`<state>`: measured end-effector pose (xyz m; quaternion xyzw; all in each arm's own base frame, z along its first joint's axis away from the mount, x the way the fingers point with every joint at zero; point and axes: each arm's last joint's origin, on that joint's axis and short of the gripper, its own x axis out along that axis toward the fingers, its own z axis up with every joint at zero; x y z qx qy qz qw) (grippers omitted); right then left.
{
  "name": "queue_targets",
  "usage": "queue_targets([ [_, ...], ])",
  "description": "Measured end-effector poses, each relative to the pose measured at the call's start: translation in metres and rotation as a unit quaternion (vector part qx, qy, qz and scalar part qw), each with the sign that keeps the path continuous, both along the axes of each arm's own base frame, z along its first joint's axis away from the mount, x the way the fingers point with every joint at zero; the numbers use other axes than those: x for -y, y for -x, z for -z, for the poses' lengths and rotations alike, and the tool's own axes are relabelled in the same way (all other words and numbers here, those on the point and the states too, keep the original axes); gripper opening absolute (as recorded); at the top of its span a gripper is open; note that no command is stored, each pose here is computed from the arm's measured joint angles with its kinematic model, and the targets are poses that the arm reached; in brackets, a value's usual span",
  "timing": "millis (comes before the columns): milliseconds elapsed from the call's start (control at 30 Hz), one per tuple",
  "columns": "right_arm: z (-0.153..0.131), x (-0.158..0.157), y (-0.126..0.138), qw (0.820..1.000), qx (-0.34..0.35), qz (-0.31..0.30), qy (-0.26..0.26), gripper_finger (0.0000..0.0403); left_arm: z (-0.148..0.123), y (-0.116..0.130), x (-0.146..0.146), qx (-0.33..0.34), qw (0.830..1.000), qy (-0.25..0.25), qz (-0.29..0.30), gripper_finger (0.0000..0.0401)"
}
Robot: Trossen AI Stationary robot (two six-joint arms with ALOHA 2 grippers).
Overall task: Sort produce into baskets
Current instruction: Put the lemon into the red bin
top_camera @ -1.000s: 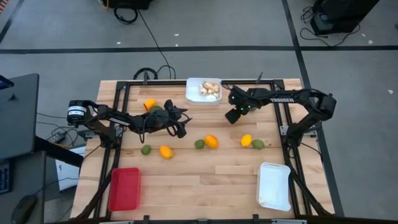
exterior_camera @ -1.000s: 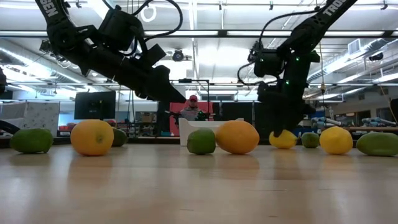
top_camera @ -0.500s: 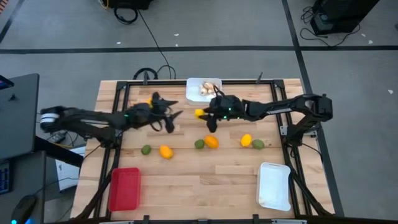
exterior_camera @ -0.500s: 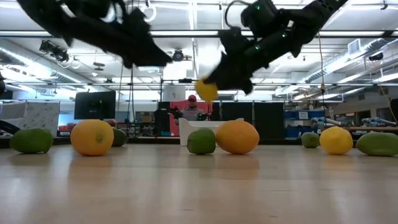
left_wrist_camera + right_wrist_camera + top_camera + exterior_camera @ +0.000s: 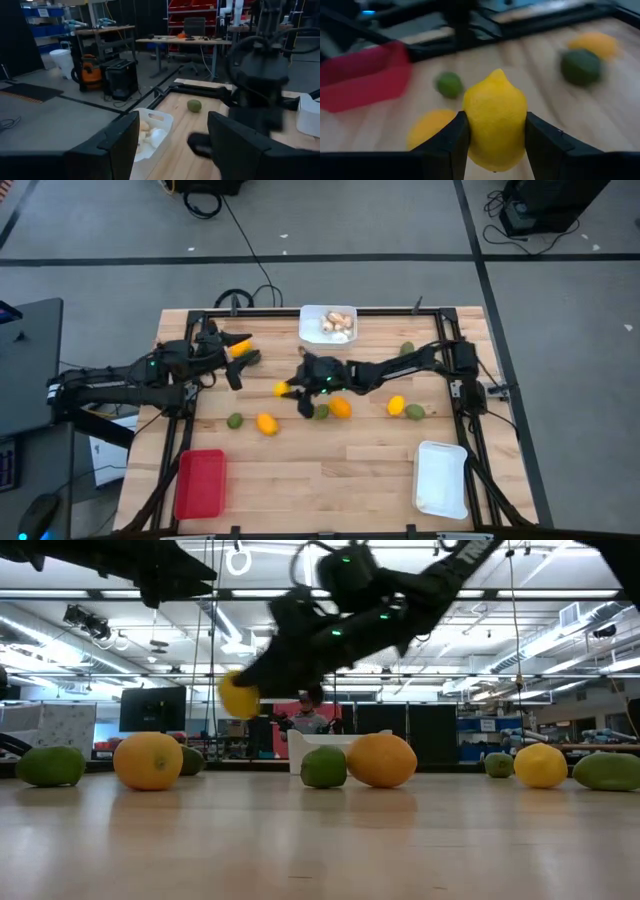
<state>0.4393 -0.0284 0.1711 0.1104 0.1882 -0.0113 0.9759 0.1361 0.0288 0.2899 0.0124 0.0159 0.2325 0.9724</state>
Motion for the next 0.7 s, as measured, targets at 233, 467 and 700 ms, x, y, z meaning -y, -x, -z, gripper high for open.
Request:
queue_targets([
  [233, -0.008, -0.028, -0.053, 0.989, 0.046, -0.132, 0.039, 0.0169, 0.003, -0.003, -0.002, -0.049, 0.996, -0.074, -0.019, 0.0241],
  [467, -0.002, -0.04, -0.092, 0.982, 0.018, -0.18, 0.048, 0.0169, -0.004, -0.004, -0.004, -0.008, 0.996, -0.063, -0.056, 0.0241],
  [700, 0.009, -0.041, -0.114, 0.978, 0.028, -0.199, 0.047, 0.0169, -0.001, -0.004, -0.004, -0.011, 0.997, -0.033, -0.062, 0.0241],
])
